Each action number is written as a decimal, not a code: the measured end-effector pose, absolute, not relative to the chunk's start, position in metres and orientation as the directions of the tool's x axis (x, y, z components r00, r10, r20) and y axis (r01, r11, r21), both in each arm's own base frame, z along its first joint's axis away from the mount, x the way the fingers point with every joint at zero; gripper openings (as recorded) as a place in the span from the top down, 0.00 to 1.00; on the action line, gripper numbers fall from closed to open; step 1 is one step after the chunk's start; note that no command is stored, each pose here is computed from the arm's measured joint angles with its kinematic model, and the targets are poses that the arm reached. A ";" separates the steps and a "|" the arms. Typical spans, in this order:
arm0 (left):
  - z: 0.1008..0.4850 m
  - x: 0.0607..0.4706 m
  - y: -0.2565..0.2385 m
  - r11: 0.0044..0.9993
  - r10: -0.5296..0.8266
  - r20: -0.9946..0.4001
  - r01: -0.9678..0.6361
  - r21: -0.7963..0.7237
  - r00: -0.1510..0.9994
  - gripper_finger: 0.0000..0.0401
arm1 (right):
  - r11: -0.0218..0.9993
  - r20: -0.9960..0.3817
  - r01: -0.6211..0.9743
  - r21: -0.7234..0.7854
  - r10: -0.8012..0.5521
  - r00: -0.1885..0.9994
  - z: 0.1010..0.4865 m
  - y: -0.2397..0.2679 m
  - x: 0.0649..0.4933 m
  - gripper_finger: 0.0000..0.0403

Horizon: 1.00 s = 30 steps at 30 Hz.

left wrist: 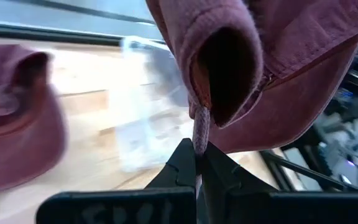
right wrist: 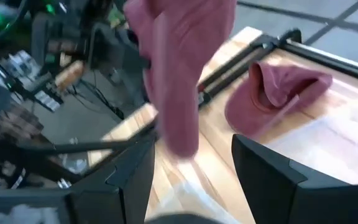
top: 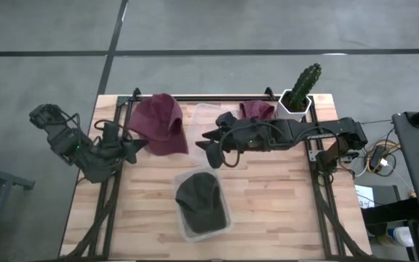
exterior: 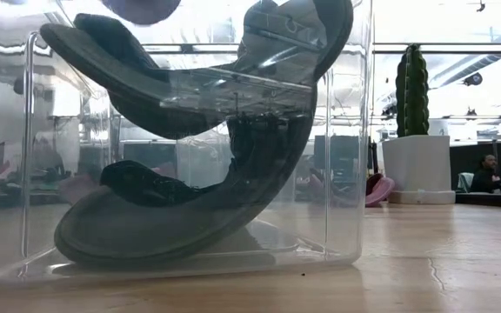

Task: Pick & Place hat
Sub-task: Put the bottom red cap into the top transparent bin

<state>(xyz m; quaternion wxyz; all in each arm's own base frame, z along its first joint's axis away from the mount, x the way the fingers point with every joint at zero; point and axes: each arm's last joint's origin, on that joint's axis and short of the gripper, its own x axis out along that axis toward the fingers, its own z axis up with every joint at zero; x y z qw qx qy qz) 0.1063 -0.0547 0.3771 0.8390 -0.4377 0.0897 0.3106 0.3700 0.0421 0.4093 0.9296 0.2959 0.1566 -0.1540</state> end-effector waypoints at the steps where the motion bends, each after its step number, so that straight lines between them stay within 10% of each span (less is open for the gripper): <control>1: 0.379 0.109 -0.056 0.437 0.438 -0.408 -0.586 -0.682 0.801 0.99 | 0.778 -0.367 0.372 0.506 -0.196 0.909 0.411 0.041 0.371 0.48; 30: 0.393 0.123 -0.060 0.539 0.520 -0.256 -0.546 -0.641 0.814 0.99 | 0.887 -0.174 0.364 0.283 -0.326 0.929 0.410 0.055 0.395 0.48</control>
